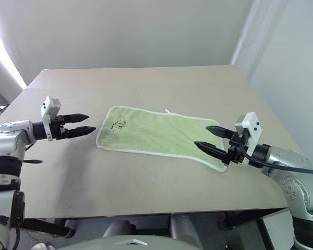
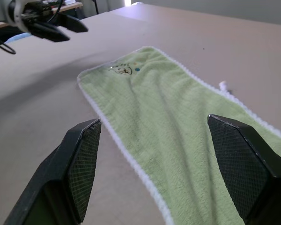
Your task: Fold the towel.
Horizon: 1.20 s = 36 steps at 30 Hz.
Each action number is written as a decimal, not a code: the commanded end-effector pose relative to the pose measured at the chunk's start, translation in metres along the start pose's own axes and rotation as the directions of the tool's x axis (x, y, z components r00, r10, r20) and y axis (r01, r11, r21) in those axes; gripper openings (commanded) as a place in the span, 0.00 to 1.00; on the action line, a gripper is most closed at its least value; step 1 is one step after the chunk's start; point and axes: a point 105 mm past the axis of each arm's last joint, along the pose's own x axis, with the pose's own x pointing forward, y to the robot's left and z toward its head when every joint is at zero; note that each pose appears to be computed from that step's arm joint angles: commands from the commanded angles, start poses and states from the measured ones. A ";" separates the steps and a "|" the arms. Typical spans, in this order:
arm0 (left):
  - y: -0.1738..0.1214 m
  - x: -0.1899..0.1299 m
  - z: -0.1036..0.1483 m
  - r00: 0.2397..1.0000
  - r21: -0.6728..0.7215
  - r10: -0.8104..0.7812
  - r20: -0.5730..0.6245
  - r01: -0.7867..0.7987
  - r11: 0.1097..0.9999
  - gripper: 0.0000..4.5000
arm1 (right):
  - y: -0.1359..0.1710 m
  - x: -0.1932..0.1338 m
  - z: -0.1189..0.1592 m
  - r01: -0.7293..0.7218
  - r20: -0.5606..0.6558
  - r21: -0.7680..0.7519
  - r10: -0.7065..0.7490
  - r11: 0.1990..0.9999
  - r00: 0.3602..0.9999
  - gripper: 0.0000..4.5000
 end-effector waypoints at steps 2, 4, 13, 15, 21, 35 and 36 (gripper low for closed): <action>0.000 0.000 0.029 0.998 0.075 -0.013 0.064 0.008 0.997 0.96 | -0.005 0.005 0.013 0.010 0.045 -0.056 -0.007 0.998 0.999 0.84; 0.002 0.002 0.030 0.997 0.073 -0.013 0.073 0.008 0.997 0.96 | -0.007 0.005 0.012 0.025 0.048 -0.056 -0.023 0.998 0.999 0.84; -0.002 0.014 0.025 0.997 0.112 -0.079 0.018 0.076 0.991 0.96 | -0.022 -0.006 -0.002 0.166 -0.017 -0.002 -0.166 0.986 0.986 0.84; -0.004 0.018 0.020 0.996 0.127 -0.091 -0.002 0.091 0.988 0.96 | -0.026 -0.009 -0.007 0.195 -0.053 0.000 -0.195 0.981 0.979 0.84; -0.010 0.022 0.004 0.992 0.129 -0.119 -0.051 0.125 0.984 0.96 | -0.031 -0.020 -0.023 0.243 -0.154 0.012 -0.238 0.970 0.959 0.84; -0.008 0.030 -0.027 0.962 0.238 -0.114 -0.249 0.175 0.955 0.96 | -0.018 -0.031 -0.057 0.208 -0.305 -0.041 -0.211 0.977 0.929 0.84; -0.006 0.033 -0.028 0.962 0.239 -0.106 -0.252 0.168 0.956 0.96 | -0.019 -0.031 -0.057 0.213 -0.306 -0.042 -0.215 0.976 0.927 0.84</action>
